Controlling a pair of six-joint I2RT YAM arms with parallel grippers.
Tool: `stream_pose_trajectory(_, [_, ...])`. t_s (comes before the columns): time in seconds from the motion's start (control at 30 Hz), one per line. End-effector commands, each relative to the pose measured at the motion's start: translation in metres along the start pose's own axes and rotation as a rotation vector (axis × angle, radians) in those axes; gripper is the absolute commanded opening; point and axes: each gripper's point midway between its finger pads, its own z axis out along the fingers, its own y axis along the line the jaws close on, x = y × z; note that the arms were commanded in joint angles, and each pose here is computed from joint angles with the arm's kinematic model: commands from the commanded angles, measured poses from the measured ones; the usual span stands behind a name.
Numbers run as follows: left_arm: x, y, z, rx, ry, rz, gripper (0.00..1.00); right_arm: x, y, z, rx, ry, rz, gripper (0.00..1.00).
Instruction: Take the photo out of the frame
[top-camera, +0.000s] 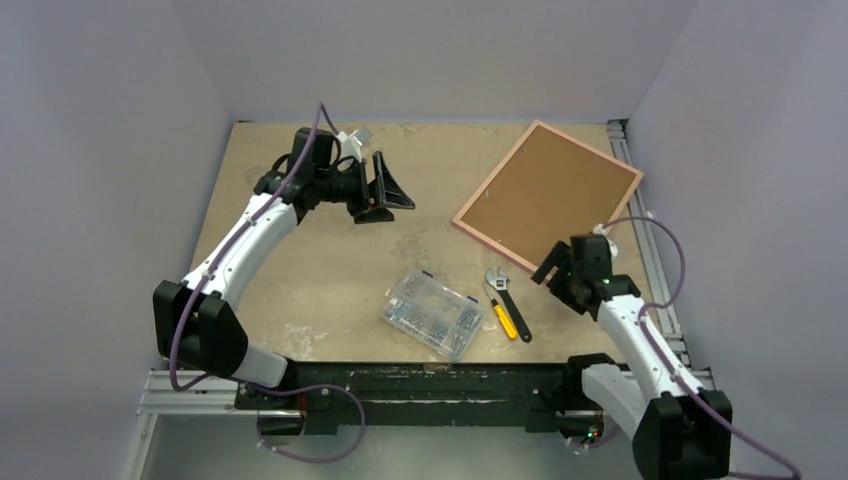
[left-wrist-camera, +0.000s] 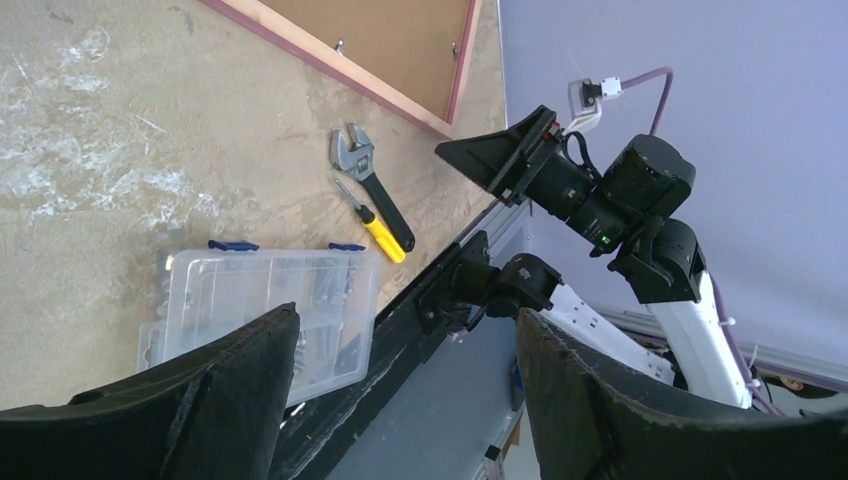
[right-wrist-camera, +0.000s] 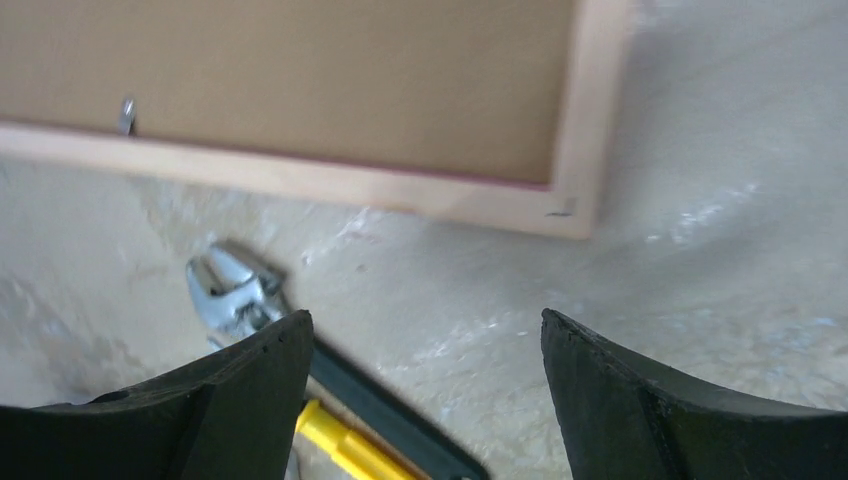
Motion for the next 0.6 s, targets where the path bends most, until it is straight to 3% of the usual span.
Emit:
stream_pose_trajectory(0.0, [-0.002,-0.01,-0.003,0.051,-0.013,0.029,0.77,0.015,0.044,-0.008,-0.077,0.063,-0.286,0.8])
stream_pose_trajectory(0.2, [0.0,-0.004,0.006,0.052,0.014,0.018,0.77,0.066,0.068,-0.008,-0.118,0.136,-0.44,0.73])
stream_pose_trajectory(0.43, [0.001,-0.002,0.01,0.052,0.025,0.015,0.77,0.091,0.056,-0.029,-0.118,0.185,-0.531,0.58])
stream_pose_trajectory(0.57, [0.003,-0.002,0.013,0.064,0.041,0.005,0.77,0.113,0.051,-0.029,-0.15,0.276,-0.557,0.51])
